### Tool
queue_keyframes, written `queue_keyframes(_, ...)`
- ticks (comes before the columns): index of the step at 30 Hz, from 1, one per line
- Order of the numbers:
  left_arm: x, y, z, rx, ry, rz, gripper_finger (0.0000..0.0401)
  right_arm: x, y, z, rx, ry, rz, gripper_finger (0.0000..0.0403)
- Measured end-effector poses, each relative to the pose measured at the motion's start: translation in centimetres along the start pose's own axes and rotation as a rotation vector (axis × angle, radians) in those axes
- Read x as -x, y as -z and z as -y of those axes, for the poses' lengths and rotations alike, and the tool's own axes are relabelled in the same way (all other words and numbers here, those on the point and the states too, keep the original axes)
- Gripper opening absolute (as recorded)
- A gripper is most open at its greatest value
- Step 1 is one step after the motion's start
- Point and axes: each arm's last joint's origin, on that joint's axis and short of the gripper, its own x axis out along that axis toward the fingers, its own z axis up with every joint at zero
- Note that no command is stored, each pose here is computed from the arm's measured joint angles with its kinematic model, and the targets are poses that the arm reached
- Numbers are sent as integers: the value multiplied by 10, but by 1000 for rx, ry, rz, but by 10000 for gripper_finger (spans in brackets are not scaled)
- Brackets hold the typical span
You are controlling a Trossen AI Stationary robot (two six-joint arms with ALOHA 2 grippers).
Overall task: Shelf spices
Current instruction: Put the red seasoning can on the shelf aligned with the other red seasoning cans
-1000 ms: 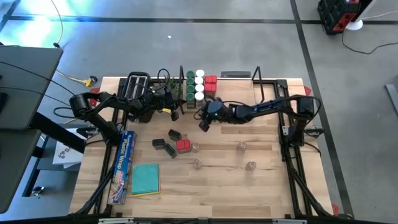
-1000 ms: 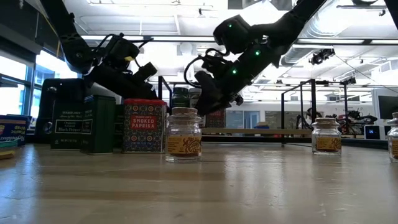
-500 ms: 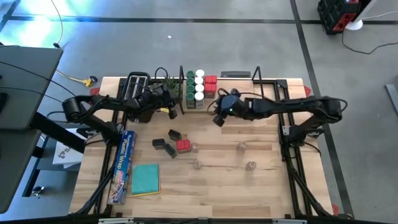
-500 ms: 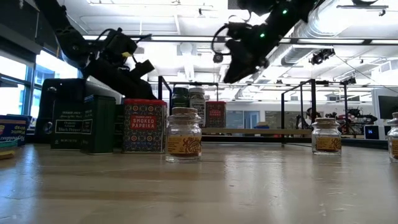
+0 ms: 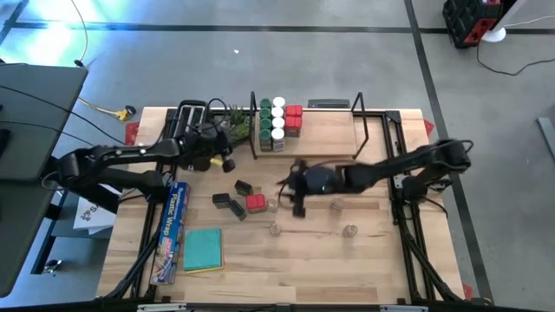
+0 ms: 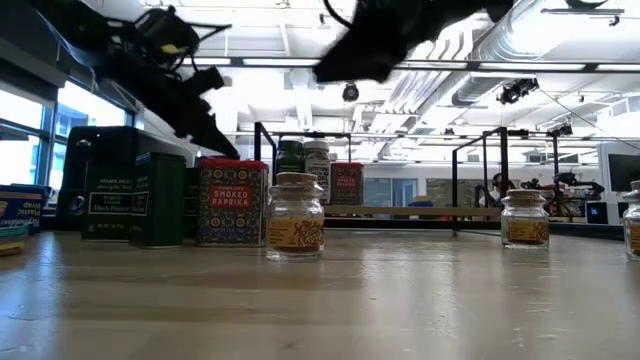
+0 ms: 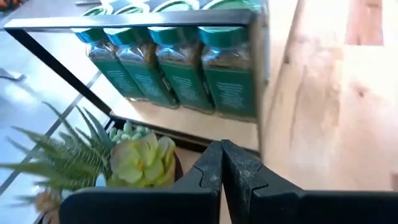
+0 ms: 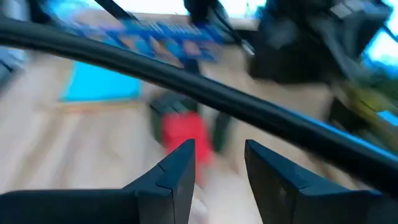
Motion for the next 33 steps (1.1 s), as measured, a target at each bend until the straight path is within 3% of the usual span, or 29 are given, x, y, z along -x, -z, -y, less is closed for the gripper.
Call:
queue_keyframes(4, 19, -3, 13, 7, -10, -10, 0, -28, 4, -30, 35, -87, 149, 133)
queue_keyframes(9, 38, -3, 24, 14, -31, -31, 0, -64, 5, -31, 67, -66, 79, 150)
queue_keyframes(18, 47, 1, 30, -3, -55, -72, 0, -99, -13, -11, 91, -137, -136, 285)
queue_keyframes(23, 45, 3, 31, -3, -53, -90, 0, -117, -3, -9, 86, -132, -207, 340)
queue_keyframes(28, 45, 3, 31, -5, -52, -97, 0, -130, 16, -10, 86, -116, -283, 346)
queue_keyframes(33, 45, 4, 31, -7, -48, -104, 0, -133, 20, -10, 71, -109, -290, 317)
